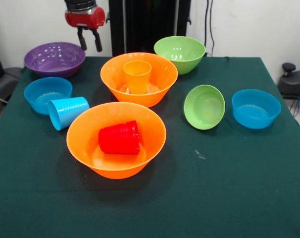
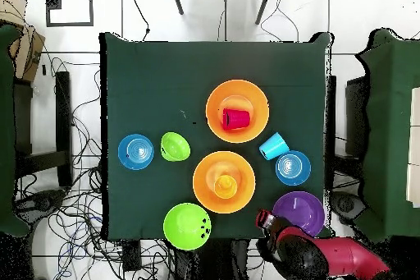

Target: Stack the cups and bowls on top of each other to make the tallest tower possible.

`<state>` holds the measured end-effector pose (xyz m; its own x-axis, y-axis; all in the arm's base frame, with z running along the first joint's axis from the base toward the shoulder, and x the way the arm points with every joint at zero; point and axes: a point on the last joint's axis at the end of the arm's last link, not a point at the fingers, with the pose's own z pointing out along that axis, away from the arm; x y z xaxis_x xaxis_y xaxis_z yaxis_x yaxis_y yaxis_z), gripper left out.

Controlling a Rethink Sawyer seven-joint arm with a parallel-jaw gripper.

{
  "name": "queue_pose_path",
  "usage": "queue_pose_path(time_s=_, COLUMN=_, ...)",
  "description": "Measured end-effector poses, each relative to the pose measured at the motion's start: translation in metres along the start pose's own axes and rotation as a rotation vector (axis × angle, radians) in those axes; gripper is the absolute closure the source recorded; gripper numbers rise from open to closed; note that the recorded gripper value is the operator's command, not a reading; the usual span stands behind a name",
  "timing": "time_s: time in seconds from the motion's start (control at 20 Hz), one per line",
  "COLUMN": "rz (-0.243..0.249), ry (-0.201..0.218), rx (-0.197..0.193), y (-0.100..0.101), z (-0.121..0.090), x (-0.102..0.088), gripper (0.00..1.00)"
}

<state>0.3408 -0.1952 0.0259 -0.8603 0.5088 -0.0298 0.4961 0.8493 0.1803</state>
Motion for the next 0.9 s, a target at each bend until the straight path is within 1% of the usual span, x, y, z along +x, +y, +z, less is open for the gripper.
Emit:
queue_pose_path(time_s=0.1, rz=-0.015, ry=-0.001, rx=-0.001, y=0.002, z=0.004, x=-0.001, gripper=0.00)
queue_pose_path(time_s=0.25, rz=-0.062, ry=-0.004, rx=0.007, y=0.007, z=0.010, x=-0.003, gripper=0.00)
queue_pose_path(time_s=0.35, rz=-0.124, ry=-0.005, rx=0.032, y=0.013, z=0.015, x=-0.004, gripper=0.00)
queue_pose_path(time_s=0.45, rz=-0.158, ry=-0.005, rx=0.047, y=0.017, z=0.016, x=-0.003, gripper=0.00)
queue_pose_path(time_s=0.5, rz=-0.208, ry=-0.005, rx=0.069, y=0.024, z=0.018, x=-0.002, gripper=0.00)
queue_pose_path(time_s=0.55, rz=-0.233, ry=-0.006, rx=0.081, y=0.028, z=0.018, x=-0.002, gripper=0.00)
queue_pose_path(time_s=0.65, rz=-0.259, ry=-0.008, rx=0.095, y=0.031, z=0.017, x=-0.002, gripper=0.00)
queue_pose_path(time_s=0.7, rz=-0.282, ry=-0.013, rx=0.111, y=0.034, z=0.015, x=-0.003, gripper=0.00)
queue_pose_path(time_s=0.85, rz=-0.303, ry=-0.034, rx=0.137, y=0.037, z=0.006, x=-0.009, gripper=0.00)
queue_pose_path(time_s=0.9, rz=-0.303, ry=-0.049, rx=0.146, y=0.037, z=0.002, x=-0.014, gripper=0.00)
